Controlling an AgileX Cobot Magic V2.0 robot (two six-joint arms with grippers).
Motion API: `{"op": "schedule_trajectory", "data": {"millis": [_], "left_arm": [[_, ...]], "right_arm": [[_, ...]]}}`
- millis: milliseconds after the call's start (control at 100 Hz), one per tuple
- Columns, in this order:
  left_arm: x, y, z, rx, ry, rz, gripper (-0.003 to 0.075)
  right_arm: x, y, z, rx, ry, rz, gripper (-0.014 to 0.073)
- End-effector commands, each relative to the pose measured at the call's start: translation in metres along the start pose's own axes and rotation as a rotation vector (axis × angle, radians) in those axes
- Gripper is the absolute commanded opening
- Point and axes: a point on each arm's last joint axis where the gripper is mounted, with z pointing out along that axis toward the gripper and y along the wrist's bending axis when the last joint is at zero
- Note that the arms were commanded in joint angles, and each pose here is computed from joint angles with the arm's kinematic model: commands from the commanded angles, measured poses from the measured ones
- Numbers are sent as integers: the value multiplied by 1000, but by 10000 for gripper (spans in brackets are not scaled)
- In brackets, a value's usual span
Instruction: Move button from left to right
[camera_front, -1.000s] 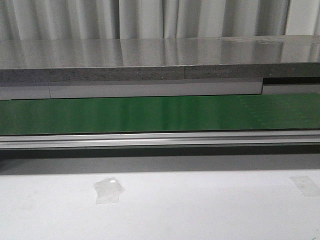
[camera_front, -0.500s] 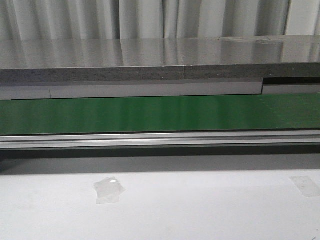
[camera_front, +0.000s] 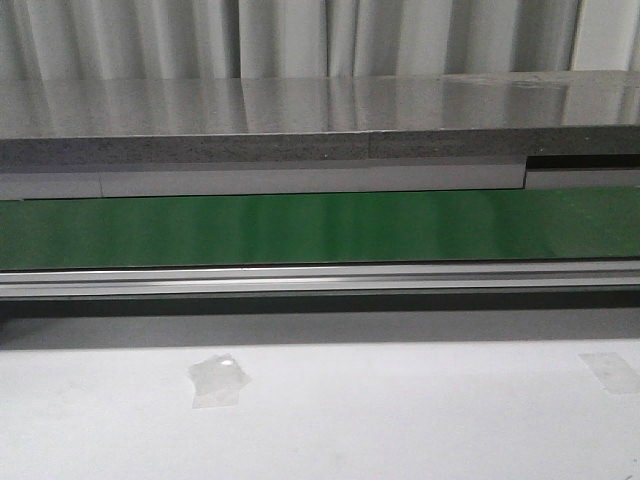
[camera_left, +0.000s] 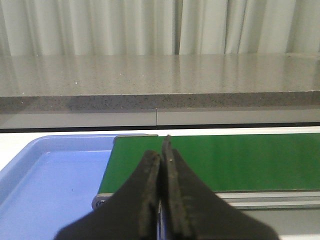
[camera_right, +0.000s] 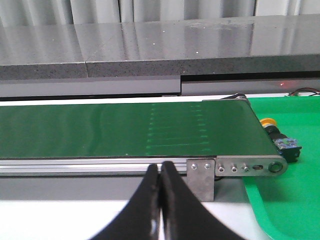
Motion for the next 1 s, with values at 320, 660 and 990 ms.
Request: {"op": "schedule_trajectory", "data": {"millis": [320, 660, 990], "left_arm": [[-3, -2, -2, 26, -170, -2, -20], [-4, -2, -2, 28, -185, -2, -20], [-4, -2, -2, 28, -185, -2, -20]], "right_arm": [[-14, 1, -3, -8, -122, -11, -68], [-14, 1, -3, -8, -122, -11, -68], [-14, 1, -3, -8, -122, -11, -68]]}}
